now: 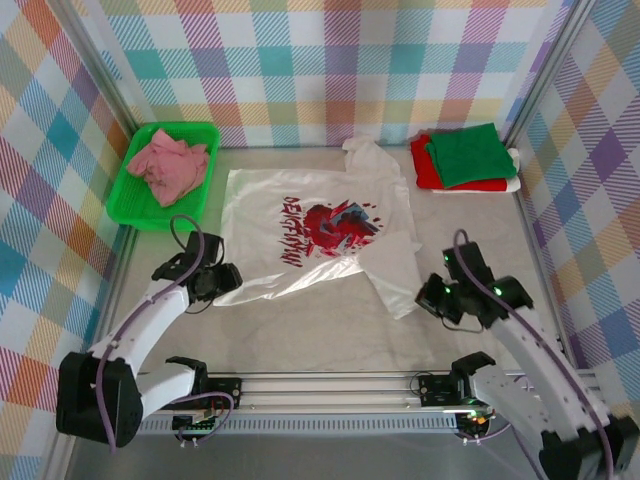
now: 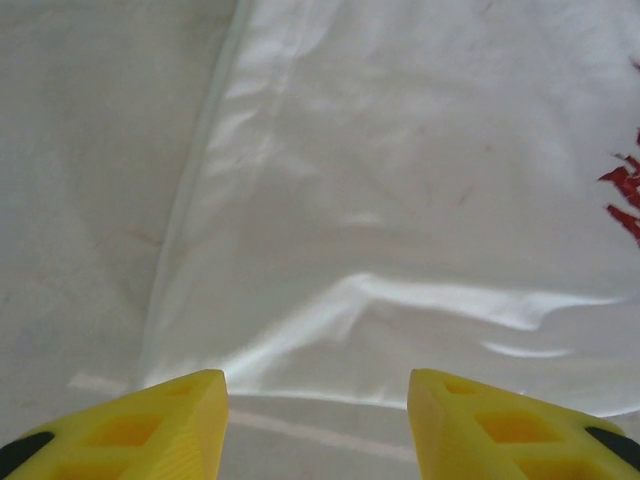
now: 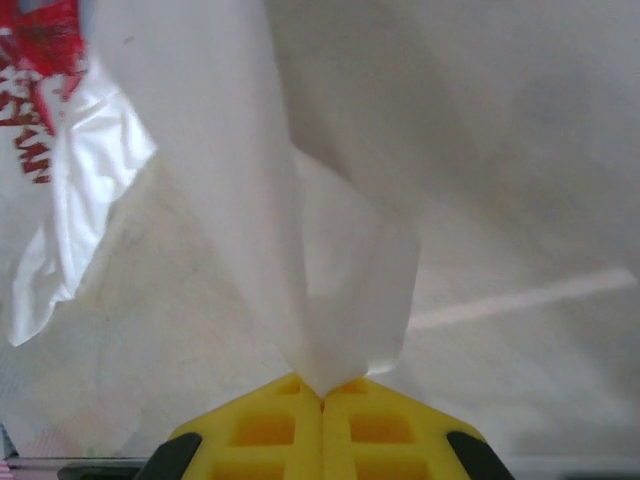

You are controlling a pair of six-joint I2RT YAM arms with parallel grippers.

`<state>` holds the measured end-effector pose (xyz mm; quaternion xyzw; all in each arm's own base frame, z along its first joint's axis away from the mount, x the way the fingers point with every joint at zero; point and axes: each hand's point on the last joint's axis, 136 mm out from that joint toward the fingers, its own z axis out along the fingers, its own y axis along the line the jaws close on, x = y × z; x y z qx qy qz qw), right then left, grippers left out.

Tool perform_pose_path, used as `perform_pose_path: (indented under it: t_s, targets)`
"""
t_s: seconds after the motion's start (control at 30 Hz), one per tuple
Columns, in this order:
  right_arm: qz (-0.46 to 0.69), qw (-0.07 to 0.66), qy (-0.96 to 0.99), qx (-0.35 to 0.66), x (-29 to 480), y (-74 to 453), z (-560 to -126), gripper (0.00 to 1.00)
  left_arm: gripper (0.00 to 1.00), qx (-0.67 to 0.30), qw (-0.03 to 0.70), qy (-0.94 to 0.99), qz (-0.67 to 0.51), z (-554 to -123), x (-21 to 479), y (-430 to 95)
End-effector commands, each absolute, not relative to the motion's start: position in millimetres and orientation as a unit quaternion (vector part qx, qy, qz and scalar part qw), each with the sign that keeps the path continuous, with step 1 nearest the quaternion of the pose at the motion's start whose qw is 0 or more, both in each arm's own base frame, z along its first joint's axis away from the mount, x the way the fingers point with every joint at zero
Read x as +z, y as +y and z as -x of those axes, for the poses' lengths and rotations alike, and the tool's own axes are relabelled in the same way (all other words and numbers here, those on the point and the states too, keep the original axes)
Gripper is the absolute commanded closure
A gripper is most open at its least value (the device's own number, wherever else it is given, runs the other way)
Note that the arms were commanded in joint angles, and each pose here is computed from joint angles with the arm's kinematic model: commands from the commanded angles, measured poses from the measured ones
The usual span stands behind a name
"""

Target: Fold and stack the t-shirts

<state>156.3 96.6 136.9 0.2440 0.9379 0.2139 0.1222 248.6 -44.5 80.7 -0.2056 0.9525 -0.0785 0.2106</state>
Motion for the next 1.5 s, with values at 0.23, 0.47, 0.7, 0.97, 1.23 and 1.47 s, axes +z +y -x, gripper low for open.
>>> perform_pose_path:
  t_s: [0.23, 0.47, 0.7, 0.97, 1.23, 1.47]
  targets:
    - [-0.372, 0.063, 0.923, 0.083, 161, 28, -56, 0.76, 0.48, -0.089, 0.128, 0.943, 0.294, -216, 39, -37]
    - [-0.336, 0.098, 0.934, 0.066, 156, 30, -92, 0.66, 0.38, -0.092, 0.1, 0.94, 0.312, -218, 24, -34]
    - [-0.258, 0.035, 0.961, 0.095, 109, 70, -131, 0.54, 0.4, -0.105, 0.101, 0.93, 0.336, -220, 24, -22]
    - [-0.261, 0.029, 0.962, 0.073, 81, 68, -141, 0.46, 0.44, -0.105, 0.096, 0.934, 0.326, -229, 17, -23]
    - [-0.27, -0.047, 0.961, 0.048, 54, 61, -111, 0.4, 0.88, -0.12, 0.101, 0.937, 0.313, -243, 19, -28]
    - [-0.259, -0.101, 0.955, 0.1, 38, 85, -109, 0.34, 1.0, -0.111, 0.122, 0.936, 0.309, -249, 34, -22]
